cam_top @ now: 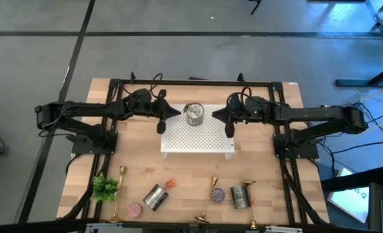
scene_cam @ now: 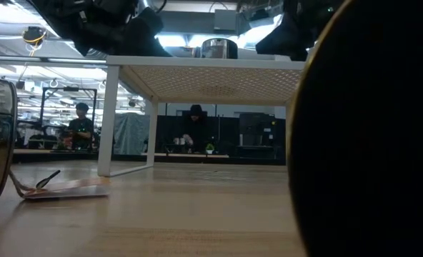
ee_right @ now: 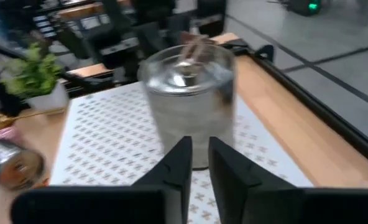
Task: Pick & Place candle stick holders
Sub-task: Put the middle big silver scented candle on the shelf
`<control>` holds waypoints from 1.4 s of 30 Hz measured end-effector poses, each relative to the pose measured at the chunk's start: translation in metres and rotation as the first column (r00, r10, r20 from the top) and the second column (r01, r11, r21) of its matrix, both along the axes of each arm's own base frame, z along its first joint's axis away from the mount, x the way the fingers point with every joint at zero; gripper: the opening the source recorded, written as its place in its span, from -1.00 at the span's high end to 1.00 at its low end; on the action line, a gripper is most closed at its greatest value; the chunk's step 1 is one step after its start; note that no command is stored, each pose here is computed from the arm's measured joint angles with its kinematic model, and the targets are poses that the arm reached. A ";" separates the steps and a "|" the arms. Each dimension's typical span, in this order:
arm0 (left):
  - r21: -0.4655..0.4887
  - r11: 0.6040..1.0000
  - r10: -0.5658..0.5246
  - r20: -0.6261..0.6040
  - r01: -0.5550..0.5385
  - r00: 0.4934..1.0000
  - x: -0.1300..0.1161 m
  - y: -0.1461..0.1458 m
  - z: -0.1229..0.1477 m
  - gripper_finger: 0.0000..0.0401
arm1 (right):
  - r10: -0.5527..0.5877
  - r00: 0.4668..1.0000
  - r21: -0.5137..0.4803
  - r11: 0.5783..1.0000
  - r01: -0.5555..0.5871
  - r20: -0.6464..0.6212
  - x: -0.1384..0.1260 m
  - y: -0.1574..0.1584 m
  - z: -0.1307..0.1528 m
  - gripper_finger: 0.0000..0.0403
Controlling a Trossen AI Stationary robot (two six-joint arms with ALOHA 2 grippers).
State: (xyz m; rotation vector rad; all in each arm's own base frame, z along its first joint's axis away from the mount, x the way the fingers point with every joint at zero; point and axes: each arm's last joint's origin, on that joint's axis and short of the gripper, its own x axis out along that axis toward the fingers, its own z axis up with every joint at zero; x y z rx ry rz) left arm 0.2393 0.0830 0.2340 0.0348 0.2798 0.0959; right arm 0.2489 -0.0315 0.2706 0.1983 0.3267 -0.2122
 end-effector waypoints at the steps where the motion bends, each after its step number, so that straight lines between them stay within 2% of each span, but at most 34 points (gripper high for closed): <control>1: 0.000 1.000 0.000 0.007 0.000 1.000 0.000 0.000 0.001 0.99 | -0.020 1.000 0.001 1.000 0.020 -0.001 0.000 -0.001 0.000 0.79; 9: 0.007 1.000 -0.016 0.038 0.016 0.999 0.001 0.000 0.003 0.99 | -0.043 0.999 0.027 0.999 0.043 -0.012 0.008 -0.002 -0.008 0.83; 16: 0.015 1.000 -0.018 0.043 0.018 0.999 0.005 0.001 0.000 0.99 | 0.074 0.997 0.066 0.995 -0.076 0.027 0.018 0.001 -0.012 0.83; 28: -0.004 1.000 -0.014 0.035 0.014 0.999 0.022 0.008 -0.011 0.99 | 0.076 0.997 0.083 0.993 -0.078 0.031 0.019 0.001 -0.013 0.83; 42: -0.039 0.997 -0.064 0.041 0.066 0.997 0.023 0.006 -0.011 0.99 | 0.091 0.994 0.094 0.991 -0.096 0.054 0.030 0.001 -0.020 0.83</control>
